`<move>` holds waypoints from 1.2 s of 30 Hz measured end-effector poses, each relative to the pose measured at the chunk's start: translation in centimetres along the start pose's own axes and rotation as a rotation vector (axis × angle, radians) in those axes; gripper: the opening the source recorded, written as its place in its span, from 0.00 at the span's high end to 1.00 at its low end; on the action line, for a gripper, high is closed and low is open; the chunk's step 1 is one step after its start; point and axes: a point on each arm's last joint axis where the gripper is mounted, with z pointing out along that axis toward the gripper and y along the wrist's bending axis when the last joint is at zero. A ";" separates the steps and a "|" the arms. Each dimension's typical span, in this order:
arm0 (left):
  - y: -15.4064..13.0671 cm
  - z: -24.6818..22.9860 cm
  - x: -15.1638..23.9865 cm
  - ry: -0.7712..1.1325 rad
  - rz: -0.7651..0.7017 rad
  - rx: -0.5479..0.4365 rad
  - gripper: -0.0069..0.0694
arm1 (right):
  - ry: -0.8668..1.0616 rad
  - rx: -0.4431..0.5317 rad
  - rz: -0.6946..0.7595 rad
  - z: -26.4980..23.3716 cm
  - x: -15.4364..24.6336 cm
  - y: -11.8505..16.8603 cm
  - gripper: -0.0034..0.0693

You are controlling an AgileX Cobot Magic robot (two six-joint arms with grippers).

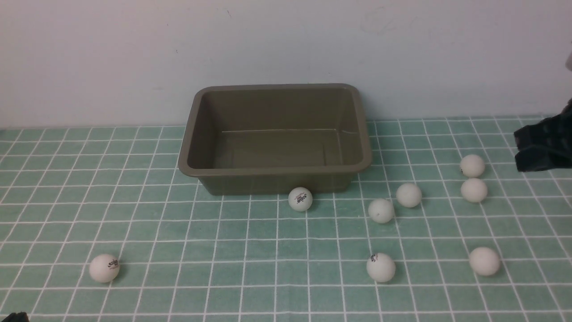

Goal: Put the table tennis balls in the box on the green coffee tablecloth.
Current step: 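Reach for and grasp a ping pong ball on the table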

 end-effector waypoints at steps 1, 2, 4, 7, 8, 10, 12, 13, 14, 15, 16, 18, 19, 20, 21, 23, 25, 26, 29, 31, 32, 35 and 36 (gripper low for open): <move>0.0 0.0 0.0 0.000 0.000 0.000 0.92 | -0.003 0.000 -0.001 0.1 -0.3 0.0 0.52; 0.0 0.0 0.0 0.000 0.000 0.000 0.92 | -0.008 0.001 -0.002 0.1 -0.6 -0.1 0.49; 0.0 0.0 0.0 0.000 0.000 0.000 0.92 | -0.020 0.003 -0.005 0.1 -1.2 -0.2 0.45; 0.0 0.0 0.0 0.000 0.000 0.000 0.92 | -0.051 0.007 -0.011 0.0 -2.6 -0.3 0.37; 0.0 0.0 0.0 0.000 0.000 0.000 0.92 | -0.059 0.009 -0.014 0.1 -3.1 -0.4 0.34; 0.0 0.0 0.0 0.000 0.000 0.000 0.92 | -0.065 0.011 -0.018 0.2 -3.8 -0.5 0.32; 0.0 0.0 0.0 0.000 0.000 0.000 0.92 | -0.063 0.014 -0.018 0.4 -4.8 -0.7 0.29; 0.0 0.0 0.0 0.000 0.000 0.000 0.92 | -0.057 0.016 -0.012 0.7 -5.3 -0.8 0.28; 0.0 0.0 0.0 0.000 0.000 0.000 0.92 | -0.047 0.020 -0.003 1.0 -5.8 -1.0 0.27; 0.0 0.0 0.0 0.000 0.000 0.000 0.92 | -0.036 0.026 0.003 1.2 -6.3 -1.2 0.27; 0.0 0.0 0.0 0.000 0.000 0.000 0.92 | -0.024 0.032 0.006 1.6 -6.7 -1.3 0.27; 0.0 0.0 0.0 0.000 0.000 0.000 0.92 | -0.009 0.044 0.005 2.1 -7.2 -1.6 0.27; 0.0 0.0 0.0 0.000 0.000 0.000 0.92 | -0.002 0.052 0.003 2.3 -7.4 -1.8 0.27; 0.0 0.0 0.0 0.000 0.000 0.000 0.92 | 0.010 0.057 0.007 2.7 -7.7 -2.0 0.27; 0.0 0.0 0.0 0.000 0.000 0.000 0.92 | 0.020 0.060 0.009 3.1 -7.7 -2.1 0.27; 0.0 0.0 0.0 0.000 0.000 0.000 0.92 | 0.036 0.067 0.020 4.0 -8.2 -2.4 0.27; 0.0 0.0 0.0 0.000 0.000 0.000 0.92 | 0.050 0.069 0.026 4.6 -8.3 -2.6 0.27; 0.0 0.0 0.0 0.000 0.000 0.000 0.92 | 0.057 0.070 0.028 5.1 -8.4 -2.7 0.27; 0.0 0.0 0.0 0.000 0.000 0.000 0.92 | 0.083 0.069 0.034 6.3 -8.5 -3.0 0.27; 0.0 0.0 0.0 0.000 0.000 0.000 0.92 | 0.105 0.072 0.036 7.4 -8.3 -3.3 0.27; 0.0 0.0 0.0 0.000 0.000 0.000 0.92 | 0.112 0.072 0.038 7.7 -8.3 -3.4 0.27; 0.0 0.0 0.0 0.000 0.000 0.000 0.92 | 0.151 0.080 0.040 9.7 -7.9 -3.9 0.27; 0.0 0.0 0.0 0.000 0.000 0.000 0.92 | 0.158 0.082 0.040 10.3 -7.8 -4.0 0.27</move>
